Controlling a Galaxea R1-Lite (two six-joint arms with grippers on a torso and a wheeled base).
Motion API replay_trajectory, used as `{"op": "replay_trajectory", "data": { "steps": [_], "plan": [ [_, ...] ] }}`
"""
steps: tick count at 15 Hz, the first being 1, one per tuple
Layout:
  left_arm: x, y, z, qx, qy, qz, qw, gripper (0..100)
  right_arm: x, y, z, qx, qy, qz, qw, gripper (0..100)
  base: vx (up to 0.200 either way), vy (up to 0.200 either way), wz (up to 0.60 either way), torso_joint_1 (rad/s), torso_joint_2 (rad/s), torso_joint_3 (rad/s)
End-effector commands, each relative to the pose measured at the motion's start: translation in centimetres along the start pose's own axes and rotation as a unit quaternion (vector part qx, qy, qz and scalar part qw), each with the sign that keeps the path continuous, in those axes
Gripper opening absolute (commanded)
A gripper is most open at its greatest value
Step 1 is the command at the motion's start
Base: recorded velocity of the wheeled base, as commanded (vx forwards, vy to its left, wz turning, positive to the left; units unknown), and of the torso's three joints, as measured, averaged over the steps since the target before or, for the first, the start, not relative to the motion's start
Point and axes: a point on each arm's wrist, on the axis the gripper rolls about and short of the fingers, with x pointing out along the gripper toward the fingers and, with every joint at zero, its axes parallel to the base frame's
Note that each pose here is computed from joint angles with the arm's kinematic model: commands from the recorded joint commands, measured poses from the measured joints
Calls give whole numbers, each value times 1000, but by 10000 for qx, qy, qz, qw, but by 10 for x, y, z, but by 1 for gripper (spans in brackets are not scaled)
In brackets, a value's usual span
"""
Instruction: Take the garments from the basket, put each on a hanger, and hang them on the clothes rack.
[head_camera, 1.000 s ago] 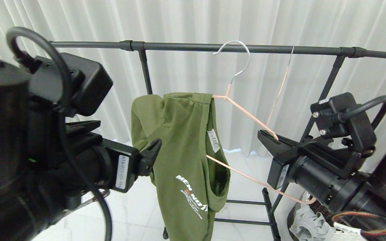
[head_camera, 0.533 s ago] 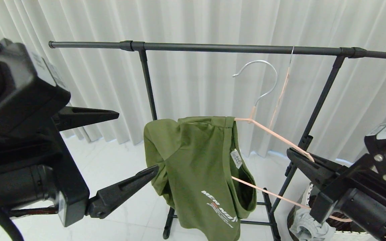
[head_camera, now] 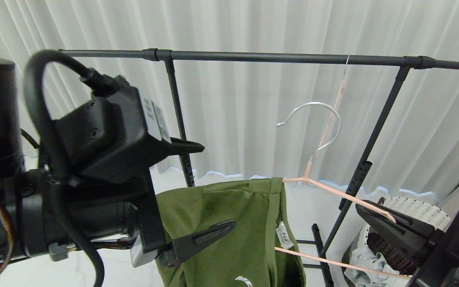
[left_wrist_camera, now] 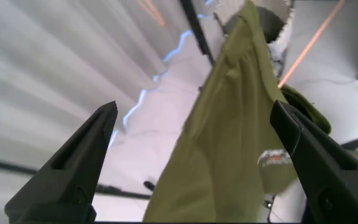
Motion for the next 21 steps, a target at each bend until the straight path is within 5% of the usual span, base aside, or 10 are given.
{"op": "replay_trajectory", "data": {
  "steps": [1,13,14,21],
  "plan": [
    [17,0,-8,-56,191,-201,9996,100,0,0,0,-2,0,6,10000,0,0,0,0,0,0,0],
    [44,11,-28,-264,286,-505,9980,100,5,3,5,-152,-116,295,9994,0,0,0,0,0,0,0],
    [45,12,-29,-268,283,-478,9981,0,6,4,5,-158,-103,298,9994,0,0,0,0,0,0,0],
    [47,13,-31,-263,307,-451,9982,0,24,3,9,-90,-177,48,9998,0,0,0,0,0,0,0]
  ]
}}
